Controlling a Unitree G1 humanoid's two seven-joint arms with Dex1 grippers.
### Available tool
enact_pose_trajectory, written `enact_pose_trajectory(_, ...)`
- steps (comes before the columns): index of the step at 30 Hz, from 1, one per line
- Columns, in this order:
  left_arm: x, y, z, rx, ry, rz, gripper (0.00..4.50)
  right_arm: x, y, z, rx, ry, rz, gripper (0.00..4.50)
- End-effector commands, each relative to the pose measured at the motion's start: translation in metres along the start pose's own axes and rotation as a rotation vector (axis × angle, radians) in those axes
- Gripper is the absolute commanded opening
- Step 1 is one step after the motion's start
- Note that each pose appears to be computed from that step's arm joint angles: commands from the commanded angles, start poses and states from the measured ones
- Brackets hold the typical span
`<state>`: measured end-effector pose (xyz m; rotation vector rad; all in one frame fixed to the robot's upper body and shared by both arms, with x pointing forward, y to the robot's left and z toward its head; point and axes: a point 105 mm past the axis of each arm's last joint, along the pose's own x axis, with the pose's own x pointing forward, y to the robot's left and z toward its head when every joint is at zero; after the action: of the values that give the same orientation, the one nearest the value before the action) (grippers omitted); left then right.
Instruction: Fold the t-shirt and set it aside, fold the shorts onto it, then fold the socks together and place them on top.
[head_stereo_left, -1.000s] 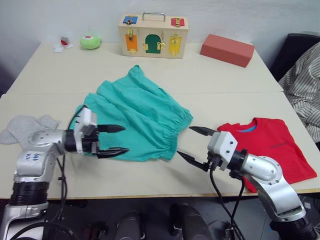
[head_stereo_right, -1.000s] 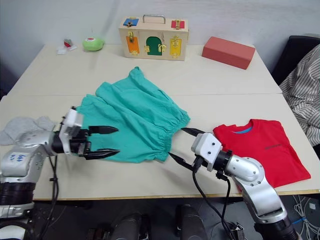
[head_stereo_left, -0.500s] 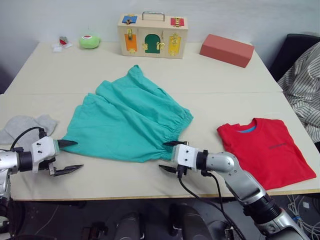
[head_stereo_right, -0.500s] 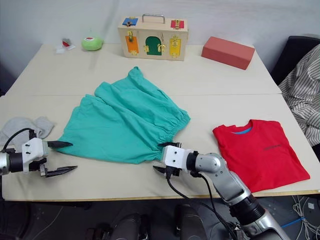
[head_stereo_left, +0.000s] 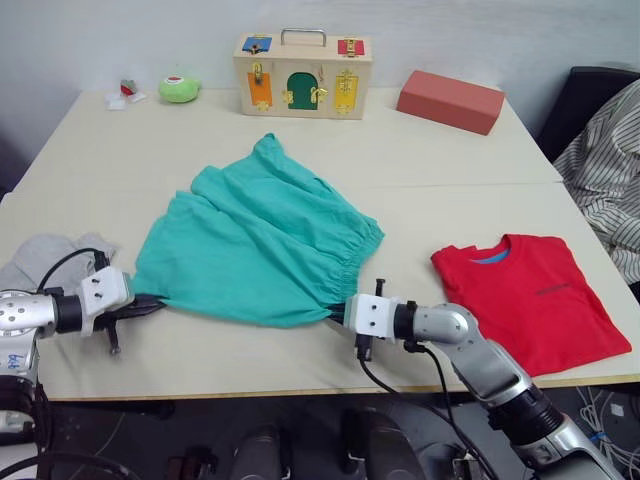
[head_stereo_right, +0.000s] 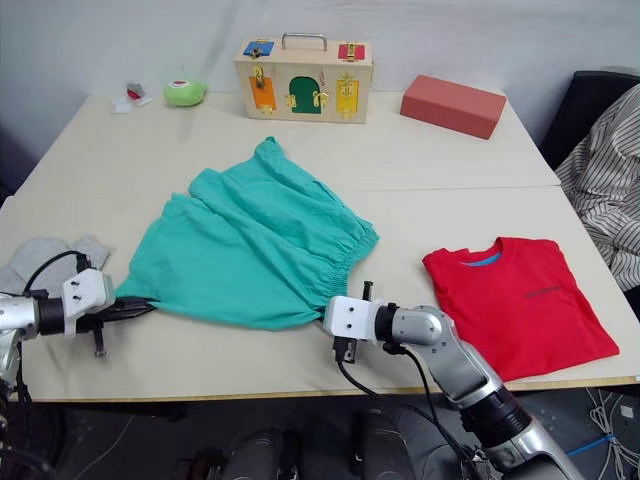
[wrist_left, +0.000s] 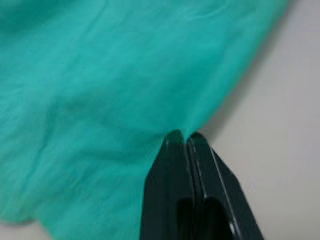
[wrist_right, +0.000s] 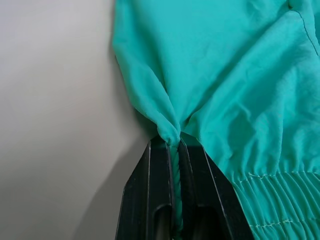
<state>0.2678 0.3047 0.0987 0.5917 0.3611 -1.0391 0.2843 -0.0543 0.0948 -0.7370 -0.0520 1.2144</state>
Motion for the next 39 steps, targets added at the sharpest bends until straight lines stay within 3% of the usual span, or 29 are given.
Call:
enact_pose_trajectory(1, -0.001, -0.038, 0.013, -0.067, -0.019, -0.193, 0.04, -0.018, 0.002, 0.013, -0.018, -0.085, 0.033, 0.00)
enact_pose_trajectory(6, -0.014, -0.080, 0.032, -0.174, -0.027, -0.313, 0.04, -0.050, 0.020, 0.012, 0.017, -0.139, 0.129, 0.00)
enact_pose_trajectory(11, -0.020, -0.129, 0.044, -0.299, 0.011, -0.469, 0.04, -0.082, 0.037, -0.011, 0.056, -0.056, 0.176, 0.00)
enact_pose_trajectory(14, -0.024, -0.140, 0.046, -0.345, 0.041, -0.505, 0.04, -0.092, 0.039, -0.014, 0.086, -0.043, 0.156, 0.00)
enact_pose_trajectory(17, -0.022, -0.128, 0.054, -0.312, 0.017, -0.468, 0.04, -0.095, 0.038, -0.007, 0.133, -0.081, 0.125, 0.00)
enact_pose_trajectory(22, -0.017, -0.074, 0.088, -0.194, -0.121, -0.340, 0.04, -0.101, 0.026, 0.017, 0.270, -0.168, 0.051, 0.00)
enact_pose_trajectory(27, -0.014, -0.015, 0.129, -0.069, -0.274, -0.193, 0.04, -0.109, -0.004, 0.033, 0.357, -0.232, -0.099, 0.00)
enact_pose_trajectory(29, -0.012, -0.002, 0.136, -0.044, -0.293, -0.165, 0.04, -0.110, -0.012, 0.034, 0.373, -0.242, -0.139, 0.00)
enact_pose_trajectory(32, -0.008, 0.009, 0.129, 0.028, -0.218, -0.122, 0.04, -0.105, -0.012, 0.034, 0.356, -0.228, -0.133, 0.00)
enact_pose_trajectory(35, 0.000, -0.005, 0.112, 0.090, -0.178, -0.130, 0.57, -0.097, 0.000, 0.029, 0.326, -0.197, -0.088, 0.00)
enact_pose_trajectory(39, 0.004, -0.026, 0.095, 0.123, -0.219, -0.132, 1.85, -0.089, -0.002, 0.019, 0.275, -0.158, -0.128, 0.00)
